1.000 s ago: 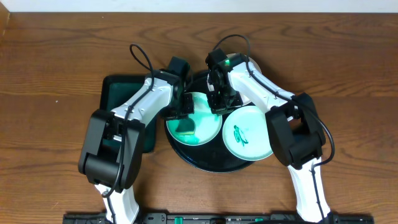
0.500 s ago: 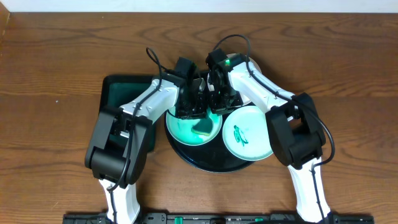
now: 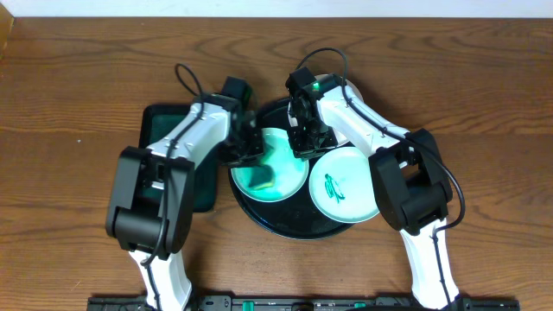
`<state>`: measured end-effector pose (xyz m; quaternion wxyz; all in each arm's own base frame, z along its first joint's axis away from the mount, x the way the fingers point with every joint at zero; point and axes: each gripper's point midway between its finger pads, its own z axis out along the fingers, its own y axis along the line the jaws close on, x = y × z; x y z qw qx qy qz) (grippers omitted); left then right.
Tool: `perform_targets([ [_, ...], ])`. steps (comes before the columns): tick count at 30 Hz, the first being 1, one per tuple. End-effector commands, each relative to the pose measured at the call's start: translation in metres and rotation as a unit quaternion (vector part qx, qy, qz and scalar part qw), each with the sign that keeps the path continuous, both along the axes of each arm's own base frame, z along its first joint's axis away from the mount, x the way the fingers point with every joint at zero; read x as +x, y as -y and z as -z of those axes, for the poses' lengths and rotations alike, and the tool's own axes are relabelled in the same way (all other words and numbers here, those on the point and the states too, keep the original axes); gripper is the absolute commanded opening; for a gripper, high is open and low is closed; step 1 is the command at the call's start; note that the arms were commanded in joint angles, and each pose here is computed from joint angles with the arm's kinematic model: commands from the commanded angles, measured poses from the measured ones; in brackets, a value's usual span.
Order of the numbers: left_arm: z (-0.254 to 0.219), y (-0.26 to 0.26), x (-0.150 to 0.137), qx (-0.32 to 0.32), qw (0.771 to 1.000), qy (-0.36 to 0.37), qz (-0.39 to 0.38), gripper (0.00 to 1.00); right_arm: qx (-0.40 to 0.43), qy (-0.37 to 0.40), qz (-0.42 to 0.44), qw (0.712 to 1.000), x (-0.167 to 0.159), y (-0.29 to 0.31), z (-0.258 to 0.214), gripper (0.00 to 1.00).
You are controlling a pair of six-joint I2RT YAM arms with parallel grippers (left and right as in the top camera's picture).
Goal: Clean dirty plates on tray and stack at the side
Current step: 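Scrub the left plate with the sponge in the left gripper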
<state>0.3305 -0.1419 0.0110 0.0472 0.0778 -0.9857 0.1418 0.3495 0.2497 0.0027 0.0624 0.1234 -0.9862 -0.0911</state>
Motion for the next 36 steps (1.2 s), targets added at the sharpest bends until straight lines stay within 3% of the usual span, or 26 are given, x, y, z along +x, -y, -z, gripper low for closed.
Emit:
perform_targets([
  [1, 0.034, -0.096, -0.011, 0.208, 0.977, -0.025, -0.034, 0.07, -0.007, -0.031, -0.018, 0.999, -0.017, -0.008, 0.027, 0.01],
  [4, 0.032, -0.107, -0.009, 0.238, 0.97, -0.019, -0.036, 0.07, -0.007, -0.031, -0.018, 0.999, -0.017, -0.008, 0.027, 0.01],
  [7, 0.033, -0.1, -0.01, 0.229, 0.973, -0.019, -0.025, 0.07, -0.007, -0.031, -0.018, 0.999, -0.017, -0.008, 0.027, 0.01],
  [13, 0.034, -0.025, -0.016, 0.077, 0.995, -0.014, 0.063, 0.07, -0.007, -0.031, -0.018, 0.999, -0.017, -0.008, 0.027, 0.01],
  [17, 0.025, 0.034, -0.023, -0.035, 0.992, -0.002, 0.12, 0.07, -0.007, -0.031, -0.018, 0.999, -0.017, -0.008, 0.027, 0.01],
  [26, 0.01, 0.095, -0.025, -0.144, 0.975, 0.035, 0.167, 0.07, -0.009, -0.033, -0.018, 0.999, -0.018, -0.008, 0.027, 0.01],
  [31, 0.013, 0.083, -0.015, -0.126, 0.98, 0.041, 0.148, 0.06, -0.008, -0.033, -0.018, 0.999, -0.018, -0.008, 0.027, 0.01],
  [36, 0.03, 0.02, -0.001, 0.005, 0.998, 0.024, 0.059, 0.07, -0.008, -0.033, -0.018, 0.999, -0.018, -0.008, 0.027, 0.01],
])
